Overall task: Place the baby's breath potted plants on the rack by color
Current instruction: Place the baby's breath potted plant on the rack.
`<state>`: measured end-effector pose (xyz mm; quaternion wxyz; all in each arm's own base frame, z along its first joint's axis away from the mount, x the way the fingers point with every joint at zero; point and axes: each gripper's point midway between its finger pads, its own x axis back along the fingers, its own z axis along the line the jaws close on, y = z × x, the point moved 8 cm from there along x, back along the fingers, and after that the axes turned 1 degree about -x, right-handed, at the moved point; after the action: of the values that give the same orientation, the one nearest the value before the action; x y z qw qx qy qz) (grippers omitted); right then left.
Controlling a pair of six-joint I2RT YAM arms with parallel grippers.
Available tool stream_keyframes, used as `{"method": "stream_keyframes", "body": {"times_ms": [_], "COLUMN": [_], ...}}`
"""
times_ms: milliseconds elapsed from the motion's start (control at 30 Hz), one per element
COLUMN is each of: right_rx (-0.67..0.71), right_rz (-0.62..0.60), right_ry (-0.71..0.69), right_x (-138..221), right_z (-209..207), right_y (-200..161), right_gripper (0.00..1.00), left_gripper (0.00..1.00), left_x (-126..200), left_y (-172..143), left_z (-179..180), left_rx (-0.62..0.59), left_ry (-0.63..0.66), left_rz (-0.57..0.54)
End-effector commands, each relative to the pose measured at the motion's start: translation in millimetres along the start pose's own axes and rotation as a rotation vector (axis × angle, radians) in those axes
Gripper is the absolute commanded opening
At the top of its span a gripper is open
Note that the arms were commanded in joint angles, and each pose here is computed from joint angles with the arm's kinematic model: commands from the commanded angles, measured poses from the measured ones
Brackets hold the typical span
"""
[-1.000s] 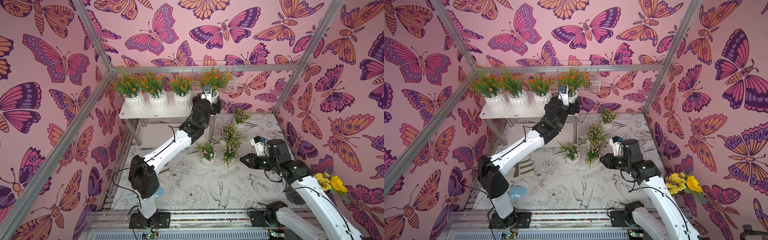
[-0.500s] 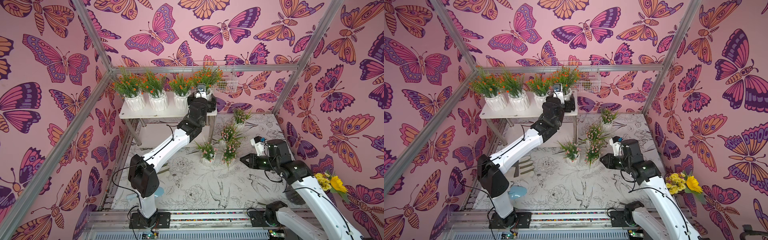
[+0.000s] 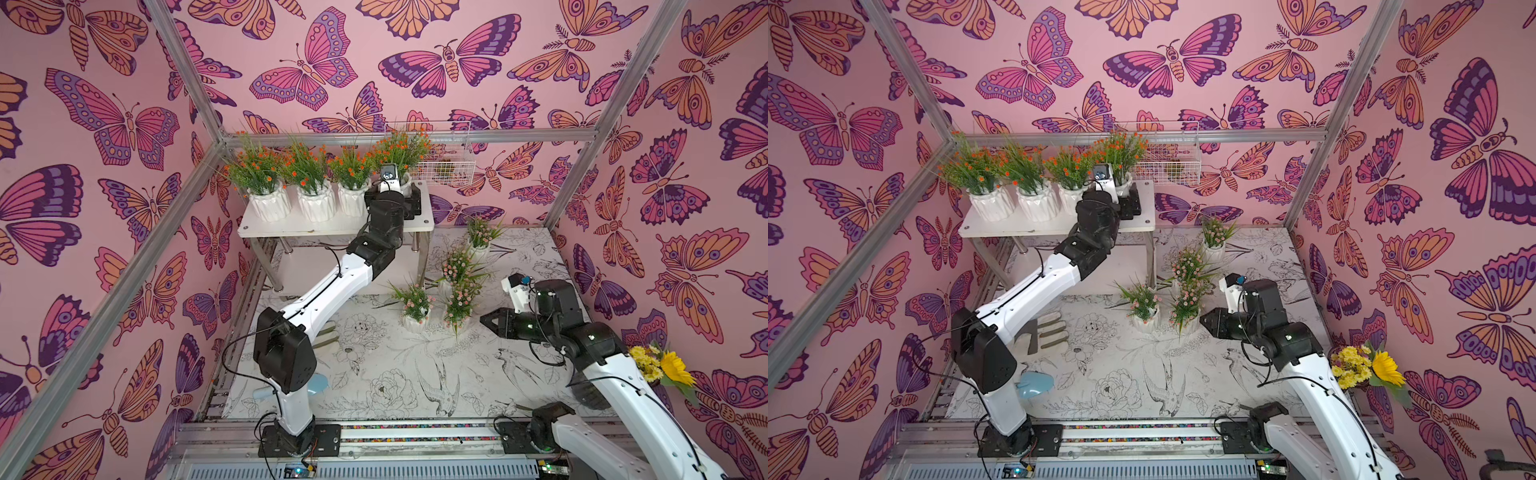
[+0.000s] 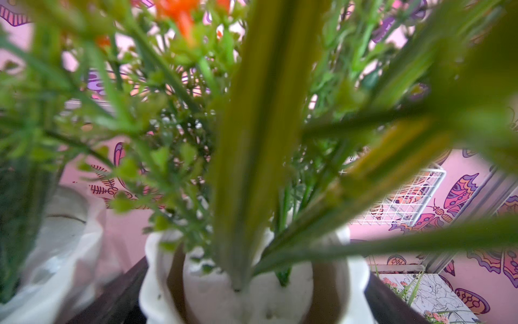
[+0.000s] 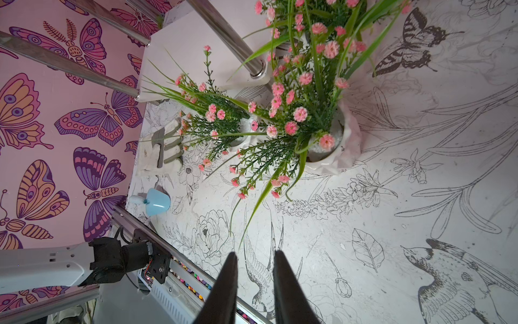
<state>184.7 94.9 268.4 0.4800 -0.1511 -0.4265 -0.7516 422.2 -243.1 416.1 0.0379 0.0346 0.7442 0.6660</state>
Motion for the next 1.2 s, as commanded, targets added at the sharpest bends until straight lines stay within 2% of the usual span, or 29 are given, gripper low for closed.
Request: {"method": "stream_keyframes", "body": {"times_ms": [0,267,333,500,633,1167], "right_rx": [-0.014,-0.014,-0.011,-0.010,-0.011,-0.003], "right_rz": [-0.007,-0.007,-0.009,-0.012,-0.015,-0.027], "right_ry": [-0.004,-0.008,-0.009,-0.004,0.003,0.018], "right_x": [0.1,-1.0,-0.7,-0.8,-0.6,2.0], "right_z": [-1.9,-3.1,-2.7,-2.2,-1.3,0.3], "right_y": [-0.4,-0.9,-0.2,0.4,1.0,-0.5], "right_gripper": [0.25,0.25,0.25,0.25,0.25,0.26], "left_gripper": [0.59,0.62,0.68,0.92,1.00,1.00], "left_x": [3.7,1.1,1.5,4.8,8.4,41.4], "left_y": [10.1,1.2,-0.2,-2.1,-4.6,2.2], "left_z": [5.9,-1.8,-3.1,-6.8,-9.0,-10.8], "left_rx": [0.058,0.070,0.065,0.040,0.025,-0.006], "left_ry": [-0.019,-0.054,-0.059,-0.059,-0.059,-0.077], "left_rz": [-0.028,-0.006,-0.003,0.000,0.006,-0.008]}}
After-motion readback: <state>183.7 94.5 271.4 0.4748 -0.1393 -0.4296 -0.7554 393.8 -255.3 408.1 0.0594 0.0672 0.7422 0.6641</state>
